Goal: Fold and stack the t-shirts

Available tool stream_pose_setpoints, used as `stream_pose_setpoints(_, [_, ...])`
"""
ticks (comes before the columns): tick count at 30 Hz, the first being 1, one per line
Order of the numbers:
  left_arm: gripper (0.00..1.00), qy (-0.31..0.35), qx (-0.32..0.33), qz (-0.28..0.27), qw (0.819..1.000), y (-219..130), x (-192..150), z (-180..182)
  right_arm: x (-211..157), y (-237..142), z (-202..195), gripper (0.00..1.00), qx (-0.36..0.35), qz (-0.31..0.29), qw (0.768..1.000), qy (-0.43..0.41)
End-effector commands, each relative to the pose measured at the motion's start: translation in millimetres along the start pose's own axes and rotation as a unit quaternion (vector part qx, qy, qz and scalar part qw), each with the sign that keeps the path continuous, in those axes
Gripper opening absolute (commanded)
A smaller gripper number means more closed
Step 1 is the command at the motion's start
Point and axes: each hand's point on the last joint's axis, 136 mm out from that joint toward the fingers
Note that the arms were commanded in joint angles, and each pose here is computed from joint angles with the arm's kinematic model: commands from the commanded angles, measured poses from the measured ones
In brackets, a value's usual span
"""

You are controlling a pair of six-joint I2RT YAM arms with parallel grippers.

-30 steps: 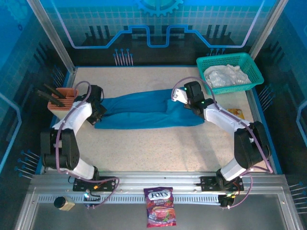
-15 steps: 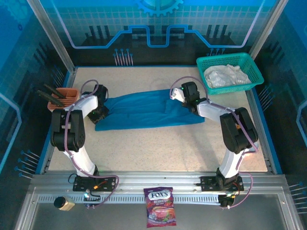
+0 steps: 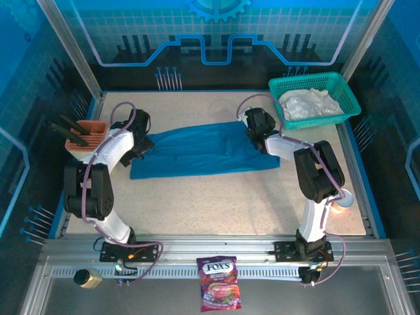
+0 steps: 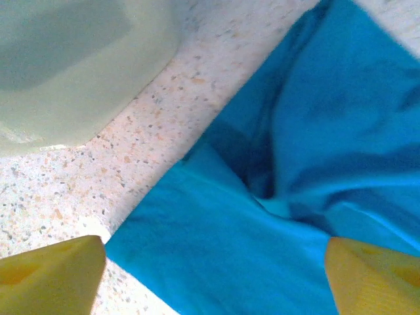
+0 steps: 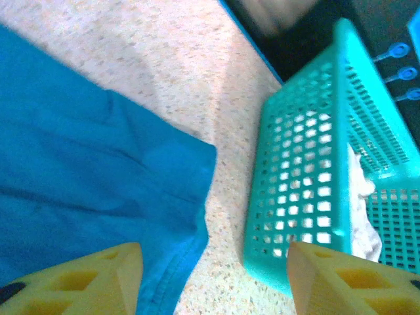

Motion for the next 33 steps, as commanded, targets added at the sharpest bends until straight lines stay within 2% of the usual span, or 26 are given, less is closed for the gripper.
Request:
stream_pose_setpoints(1, [0.95,0.015,0.0,-0.043,0.999,-38.1,12.4,4.4,13.5,-36.7,-47.2,0.63,-0.021,0.004,0.984,0.175])
stream_pose_setpoints(4, [0.97,0.033,-0.022,-0.061,0.997,-55.3,17.0,-3.9,0.6,-66.1,-51.0,0.63,0.013,0.036,0.965,0.26])
stream_pose_setpoints(6, [0.88,0.046,-0.048,-0.056,0.996,-57.4,17.8,-16.2,-11.9,-84.5,-45.8,0.58,0.044,0.068,0.949,0.305])
stream_pose_setpoints(7, [0.76,0.053,-0.061,-0.049,0.995,-55.7,17.3,-24.3,-19.2,-93.7,-41.3,0.53,0.062,0.088,0.938,0.328])
stream_pose_setpoints(9, [0.41,0.066,-0.076,-0.031,0.994,-47.1,15.9,-39.9,-28.8,-107.5,-24.3,0.38,0.112,0.119,0.922,0.35])
stream_pose_setpoints(10, [0.29,0.077,-0.081,-0.02,0.994,-39.8,14.9,-48.9,-32.8,-113.2,-13.5,0.29,0.139,0.132,0.914,0.356])
stream_pose_setpoints(13, [0.04,0.105,-0.068,0.014,0.992,-11.0,13.0,-69.3,-47.1,-122.5,17.5,0.04,0.199,0.175,0.891,0.369])
stream_pose_setpoints(14, [0.0,0.11,-0.061,0.021,0.992,-1.8,13.0,-73.7,-51.4,-122.8,25.6,0.0,0.209,0.187,0.885,0.37])
stream_pose_setpoints(20, [0.0,0.124,-0.015,0.042,0.991,44.9,16.0,-90.5,-79.3,-98.7,57.6,0.0,0.209,0.258,0.875,0.351])
stream_pose_setpoints(24, [0.0,0.138,0.027,0.053,0.989,69.2,14.6,-88.1,-91.0,-70.9,79.5,0.0,0.211,0.307,0.866,0.334])
stream_pose_setpoints(29, [0.0,0.137,0.046,0.079,0.986,88.4,-4.5,-78.3,-100.5,-33.6,96.4,0.0,0.214,0.352,0.852,0.323])
stream_pose_setpoints(33, [0.0,0.134,0.047,0.092,0.986,92.9,-19.7,-68.0,-96.8,-11.8,99.3,0.0,0.223,0.364,0.845,0.322])
Point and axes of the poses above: each hand's point on the last joint's axis, 136 mm out from that joint toward the fingers, its own y axis out along the fingers, its own z axis along the line the jaws close on, x = y × z, and after that the axes turned 5 degrees about y, right-handed
